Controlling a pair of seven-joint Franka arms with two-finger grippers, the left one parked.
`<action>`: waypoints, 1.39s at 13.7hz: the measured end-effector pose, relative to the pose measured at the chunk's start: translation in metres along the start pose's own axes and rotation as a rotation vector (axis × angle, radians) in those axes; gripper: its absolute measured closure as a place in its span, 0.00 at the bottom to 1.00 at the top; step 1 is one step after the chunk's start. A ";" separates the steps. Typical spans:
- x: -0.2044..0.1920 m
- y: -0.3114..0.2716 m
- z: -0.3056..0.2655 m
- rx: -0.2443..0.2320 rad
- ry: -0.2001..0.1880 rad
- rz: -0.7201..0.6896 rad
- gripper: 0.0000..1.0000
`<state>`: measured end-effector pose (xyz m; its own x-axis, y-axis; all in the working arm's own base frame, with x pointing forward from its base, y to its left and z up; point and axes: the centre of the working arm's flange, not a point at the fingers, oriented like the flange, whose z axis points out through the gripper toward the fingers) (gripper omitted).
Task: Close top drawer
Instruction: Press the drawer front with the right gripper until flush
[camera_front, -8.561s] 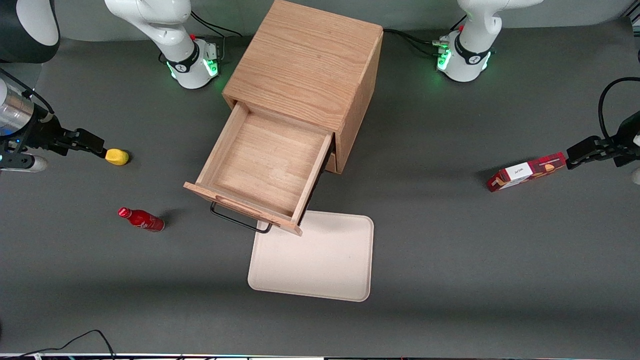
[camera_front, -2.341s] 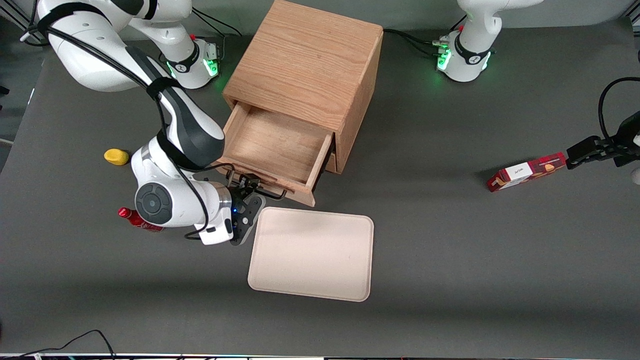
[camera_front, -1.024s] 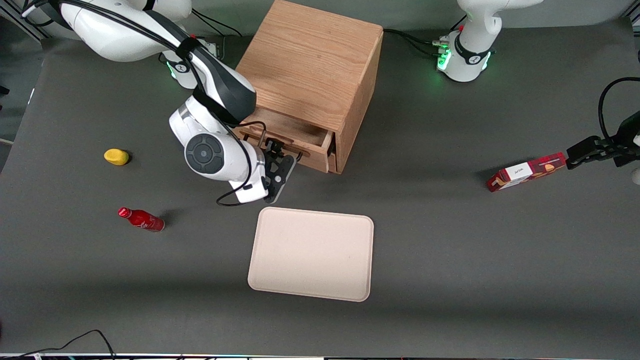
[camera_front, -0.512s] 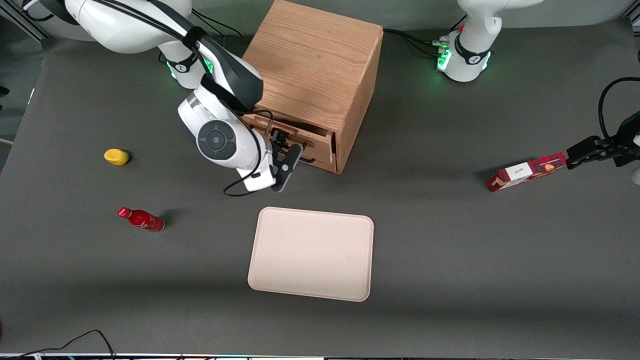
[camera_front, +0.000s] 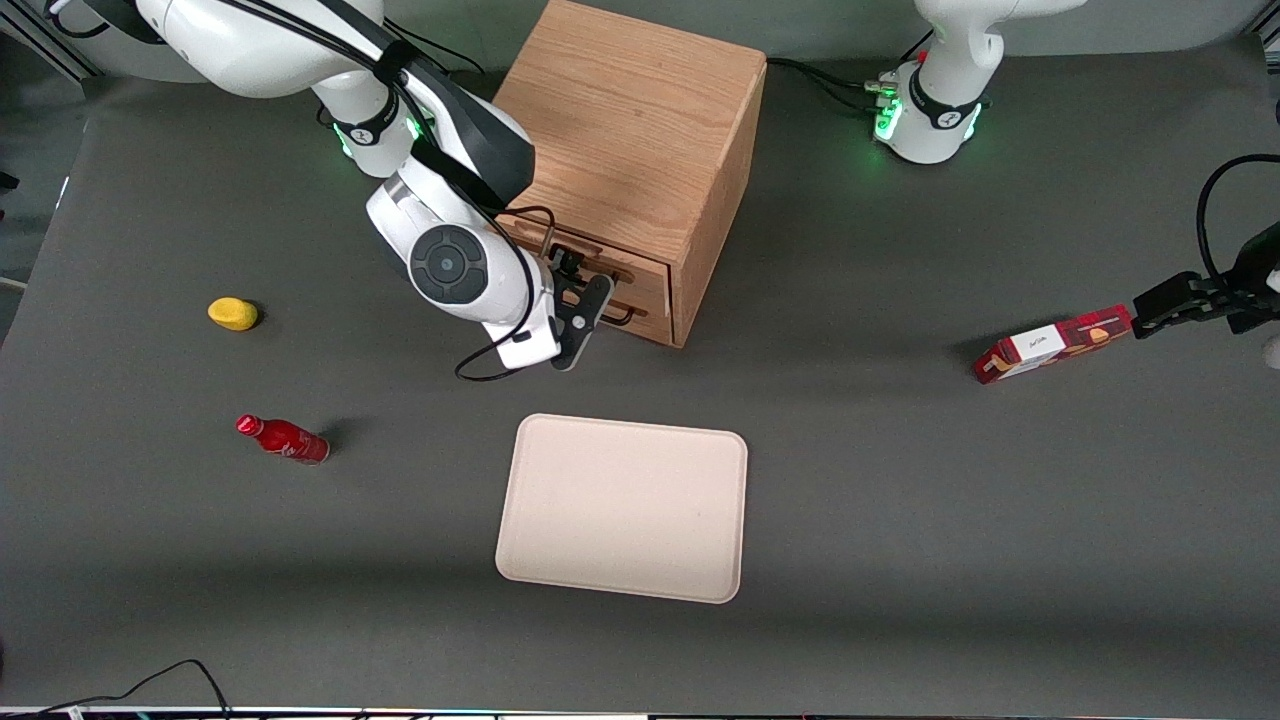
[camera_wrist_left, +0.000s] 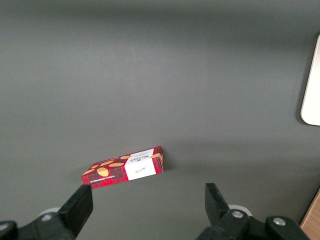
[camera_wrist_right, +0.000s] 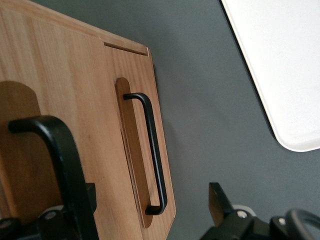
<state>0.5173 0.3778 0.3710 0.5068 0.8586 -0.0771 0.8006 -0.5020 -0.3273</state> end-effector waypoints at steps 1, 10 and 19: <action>0.000 -0.001 0.000 0.000 0.000 -0.002 0.00; 0.001 -0.011 -0.006 -0.006 0.004 -0.004 0.00; -0.006 -0.018 -0.026 -0.014 -0.015 -0.005 0.00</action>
<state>0.5078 0.3793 0.4016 0.4980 0.8625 -0.0897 0.8075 -0.4989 -0.3147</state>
